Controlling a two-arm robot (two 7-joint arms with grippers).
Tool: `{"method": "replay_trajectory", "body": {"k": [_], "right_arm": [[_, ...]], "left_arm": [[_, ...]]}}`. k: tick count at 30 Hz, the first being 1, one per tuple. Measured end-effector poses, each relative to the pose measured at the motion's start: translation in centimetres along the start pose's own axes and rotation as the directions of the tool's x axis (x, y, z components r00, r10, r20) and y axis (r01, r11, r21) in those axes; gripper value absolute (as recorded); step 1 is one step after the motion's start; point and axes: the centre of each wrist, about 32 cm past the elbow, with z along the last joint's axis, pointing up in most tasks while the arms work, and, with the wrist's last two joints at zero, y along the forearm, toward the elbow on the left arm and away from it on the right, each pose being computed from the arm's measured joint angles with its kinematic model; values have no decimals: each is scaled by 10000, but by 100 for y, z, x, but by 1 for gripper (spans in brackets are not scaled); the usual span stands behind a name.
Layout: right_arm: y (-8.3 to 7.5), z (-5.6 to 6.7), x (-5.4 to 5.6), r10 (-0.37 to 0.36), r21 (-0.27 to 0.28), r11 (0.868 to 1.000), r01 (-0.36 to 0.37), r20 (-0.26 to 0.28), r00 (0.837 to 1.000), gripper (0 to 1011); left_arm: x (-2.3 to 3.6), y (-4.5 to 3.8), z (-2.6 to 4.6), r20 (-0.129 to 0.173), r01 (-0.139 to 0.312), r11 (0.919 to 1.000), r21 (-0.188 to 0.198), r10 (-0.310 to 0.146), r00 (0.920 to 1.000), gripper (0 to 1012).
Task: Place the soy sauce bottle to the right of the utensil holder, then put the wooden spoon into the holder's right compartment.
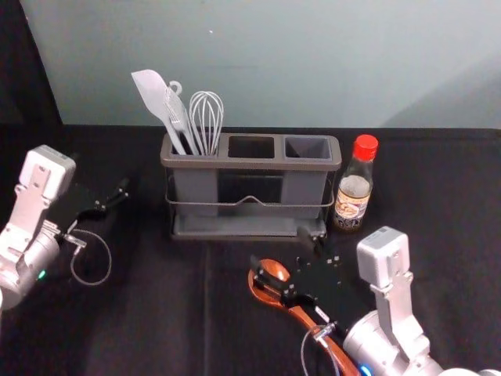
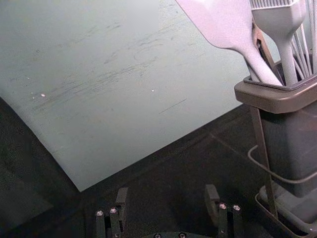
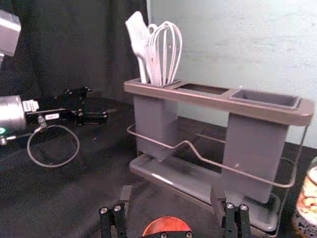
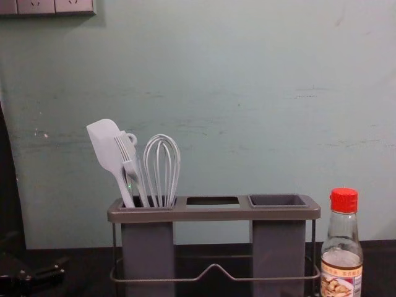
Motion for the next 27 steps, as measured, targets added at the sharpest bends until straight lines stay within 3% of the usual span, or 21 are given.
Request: {"method": "replay_trajectory", "body": {"k": [22,27], "right_arm": [[0,10,1,-19,21,10000,19,-14,10000,1002],[6,69,-18,49,-411,9991,-50,-30,10000,1002]], "left_arm": [[0,0,0,0,0,10000,0,0,10000,1000],[0,0,0,0,0,10000,-1,0,10000,1000]]}}
